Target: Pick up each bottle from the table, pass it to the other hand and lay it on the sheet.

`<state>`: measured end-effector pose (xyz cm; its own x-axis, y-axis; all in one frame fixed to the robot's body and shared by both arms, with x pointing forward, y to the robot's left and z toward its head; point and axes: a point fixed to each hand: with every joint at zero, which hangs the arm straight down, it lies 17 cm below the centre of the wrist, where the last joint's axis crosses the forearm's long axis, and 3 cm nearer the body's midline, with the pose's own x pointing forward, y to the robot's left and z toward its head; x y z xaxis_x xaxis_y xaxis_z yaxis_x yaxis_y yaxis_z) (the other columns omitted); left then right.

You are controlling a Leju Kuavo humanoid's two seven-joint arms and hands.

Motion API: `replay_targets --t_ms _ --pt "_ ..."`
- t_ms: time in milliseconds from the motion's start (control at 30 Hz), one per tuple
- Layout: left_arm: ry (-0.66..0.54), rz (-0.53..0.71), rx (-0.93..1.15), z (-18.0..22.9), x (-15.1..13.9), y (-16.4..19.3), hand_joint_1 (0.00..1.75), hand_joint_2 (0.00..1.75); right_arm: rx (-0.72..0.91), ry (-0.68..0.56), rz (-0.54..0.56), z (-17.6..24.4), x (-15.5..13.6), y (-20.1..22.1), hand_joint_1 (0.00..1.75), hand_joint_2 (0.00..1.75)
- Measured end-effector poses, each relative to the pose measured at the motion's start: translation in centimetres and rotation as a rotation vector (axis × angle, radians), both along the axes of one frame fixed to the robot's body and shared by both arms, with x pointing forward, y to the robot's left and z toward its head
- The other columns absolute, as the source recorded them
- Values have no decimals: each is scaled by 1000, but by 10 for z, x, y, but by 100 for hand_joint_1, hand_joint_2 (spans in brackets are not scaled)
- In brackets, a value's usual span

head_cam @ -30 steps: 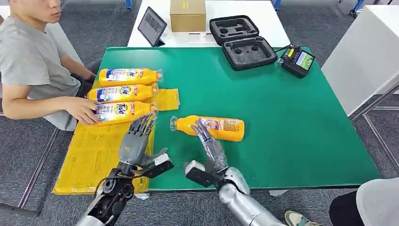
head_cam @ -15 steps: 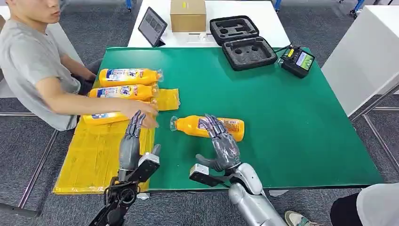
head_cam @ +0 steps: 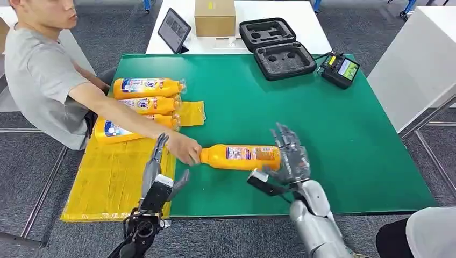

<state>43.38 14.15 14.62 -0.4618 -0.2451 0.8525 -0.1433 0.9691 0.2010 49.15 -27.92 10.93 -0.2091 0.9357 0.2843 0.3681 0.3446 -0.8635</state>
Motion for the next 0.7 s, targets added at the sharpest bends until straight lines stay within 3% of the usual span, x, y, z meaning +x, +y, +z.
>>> replay_targets --t_ms 433,700 --pt "-22 -61 -19 13 2 -20 0 175 -5 93 -52 -21 20 -36 0 175" --pt "-44 -79 -27 24 5 -33 0 175 93 146 15 -41 16 -6 0 175"
